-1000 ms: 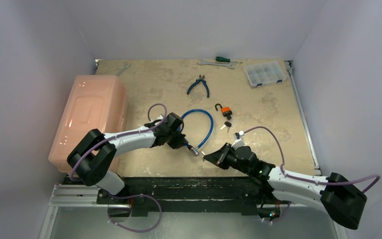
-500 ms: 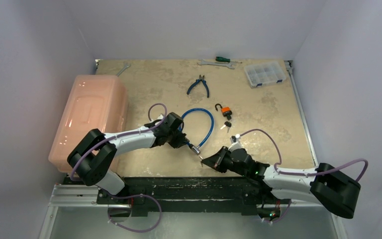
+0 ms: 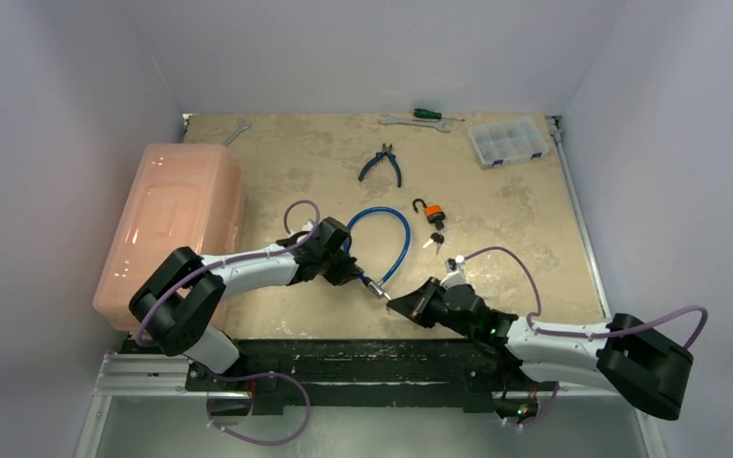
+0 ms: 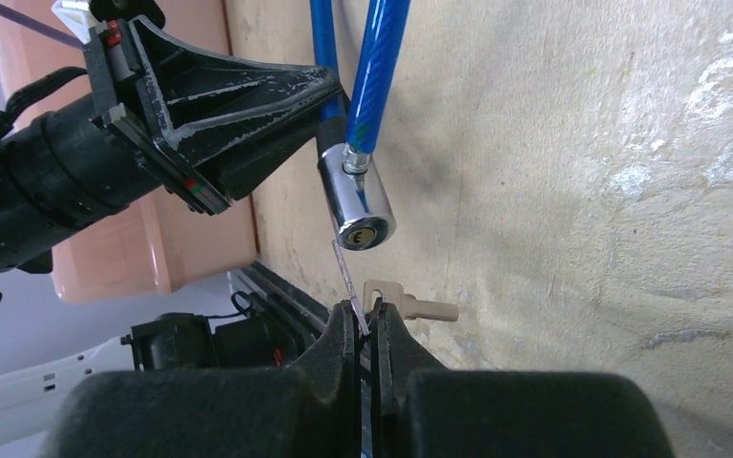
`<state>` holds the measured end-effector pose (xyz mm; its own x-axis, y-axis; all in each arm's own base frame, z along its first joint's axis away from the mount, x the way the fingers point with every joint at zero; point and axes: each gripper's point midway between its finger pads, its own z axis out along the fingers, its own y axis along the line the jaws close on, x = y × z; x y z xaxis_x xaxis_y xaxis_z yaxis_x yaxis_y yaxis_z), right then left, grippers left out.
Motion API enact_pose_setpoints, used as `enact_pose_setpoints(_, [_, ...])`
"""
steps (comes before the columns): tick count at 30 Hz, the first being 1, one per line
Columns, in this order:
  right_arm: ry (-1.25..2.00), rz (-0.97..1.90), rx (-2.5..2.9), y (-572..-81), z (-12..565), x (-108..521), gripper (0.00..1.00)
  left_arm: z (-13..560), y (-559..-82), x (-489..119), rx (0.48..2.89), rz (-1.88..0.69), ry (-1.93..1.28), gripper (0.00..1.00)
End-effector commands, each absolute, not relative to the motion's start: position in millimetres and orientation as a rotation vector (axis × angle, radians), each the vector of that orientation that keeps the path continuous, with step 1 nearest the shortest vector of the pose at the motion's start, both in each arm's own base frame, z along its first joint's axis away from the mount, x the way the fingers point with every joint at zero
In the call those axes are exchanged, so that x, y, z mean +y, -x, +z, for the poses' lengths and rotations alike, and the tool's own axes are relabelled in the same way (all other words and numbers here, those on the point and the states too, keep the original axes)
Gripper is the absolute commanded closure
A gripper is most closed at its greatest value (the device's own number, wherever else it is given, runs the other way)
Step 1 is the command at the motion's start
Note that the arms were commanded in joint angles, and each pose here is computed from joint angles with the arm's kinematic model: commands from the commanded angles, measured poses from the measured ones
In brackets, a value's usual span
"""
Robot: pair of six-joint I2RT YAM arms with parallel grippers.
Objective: Unlock with the key
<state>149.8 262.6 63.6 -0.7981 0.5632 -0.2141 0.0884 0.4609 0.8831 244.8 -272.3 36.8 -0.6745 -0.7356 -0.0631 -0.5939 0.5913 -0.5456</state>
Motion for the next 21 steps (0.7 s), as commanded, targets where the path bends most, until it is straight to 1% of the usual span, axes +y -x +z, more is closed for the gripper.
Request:
enact_pose_setpoints(1, [-0.585, 1.312, 2.156, -161.3, 79.6, 262.6, 1.00, 50.1, -254.2, -285.3, 2.496, -0.832, 1.108, 1.00])
enact_pose_setpoints(21, [-0.598, 1.313, 2.132, -163.9, 82.0, 260.6, 1.00, 56.5, -256.3, -287.4, 2.471, -0.869, 1.111, 1.00])
